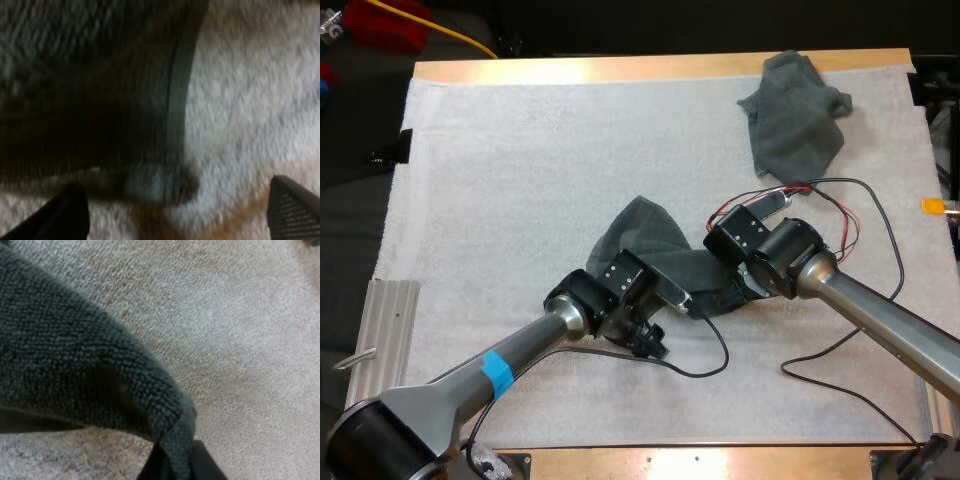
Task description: Pick towel from pile, fold and stack
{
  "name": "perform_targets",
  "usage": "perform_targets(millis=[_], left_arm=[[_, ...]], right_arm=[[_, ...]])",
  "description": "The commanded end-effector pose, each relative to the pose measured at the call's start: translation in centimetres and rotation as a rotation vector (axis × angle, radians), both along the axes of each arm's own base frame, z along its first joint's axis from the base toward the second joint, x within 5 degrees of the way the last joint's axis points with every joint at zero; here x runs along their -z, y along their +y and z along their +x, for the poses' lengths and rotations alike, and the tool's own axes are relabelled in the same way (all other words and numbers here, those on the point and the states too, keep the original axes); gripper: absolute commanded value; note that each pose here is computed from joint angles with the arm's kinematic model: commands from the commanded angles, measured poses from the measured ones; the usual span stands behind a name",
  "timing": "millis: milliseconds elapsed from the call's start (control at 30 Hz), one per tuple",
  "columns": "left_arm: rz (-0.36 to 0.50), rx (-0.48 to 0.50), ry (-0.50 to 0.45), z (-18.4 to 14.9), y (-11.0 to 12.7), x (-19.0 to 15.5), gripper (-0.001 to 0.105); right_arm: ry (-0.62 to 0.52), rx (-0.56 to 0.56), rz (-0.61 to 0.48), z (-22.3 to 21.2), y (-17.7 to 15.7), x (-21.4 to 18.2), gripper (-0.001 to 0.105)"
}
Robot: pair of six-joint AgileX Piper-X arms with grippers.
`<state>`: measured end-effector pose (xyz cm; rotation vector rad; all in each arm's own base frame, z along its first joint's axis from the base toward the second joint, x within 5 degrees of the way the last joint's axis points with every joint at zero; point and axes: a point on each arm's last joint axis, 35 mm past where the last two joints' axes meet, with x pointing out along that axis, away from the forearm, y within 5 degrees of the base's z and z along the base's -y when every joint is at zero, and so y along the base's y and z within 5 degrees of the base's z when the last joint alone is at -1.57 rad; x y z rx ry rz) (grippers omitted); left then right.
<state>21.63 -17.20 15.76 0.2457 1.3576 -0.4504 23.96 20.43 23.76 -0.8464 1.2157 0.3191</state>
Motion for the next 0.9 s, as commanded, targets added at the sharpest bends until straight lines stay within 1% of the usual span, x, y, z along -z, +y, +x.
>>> perform_targets(millis=[0, 133, 333, 500, 767, 833, 867], left_arm=[[-0.005, -0.011, -0.03, 0.2, -0.3, 0.0, 0.069], [-0.015, -0.011, -0.044, 0.6, -0.6, 0.3, 0.069], [0.026, -0.018, -0.04, 0.8, -0.6, 1.4, 0.069], [0.051, -0.015, 0.0, 0.8, -0.6, 2.6, 0.057], [0.075, -0.015, 0.031, 0.6, -0.5, 2.7, 0.056], [0.08, -0.015, 0.036, 0.6, -0.5, 2.6, 0.054], [0.08, -0.015, 0.036, 0.7, -0.5, 2.5, 0.051]], right_arm=[[0.003, 0.005, 0.005, -0.1, -0.2, -0.2, 0.001], [0.003, 0.005, 0.005, -0.1, -0.2, -0.2, 0.001], [0.003, 0.005, 0.005, -0.1, -0.2, -0.2, 0.001], [0.003, 0.005, 0.005, -0.1, -0.2, -0.2, 0.001], [0.003, 0.005, 0.005, -0.1, -0.2, -0.2, 0.001], [0.003, 0.005, 0.005, -0.1, -0.2, -0.2, 0.001], [0.003, 0.005, 0.005, -0.1, -0.2, -0.2, 0.001]])
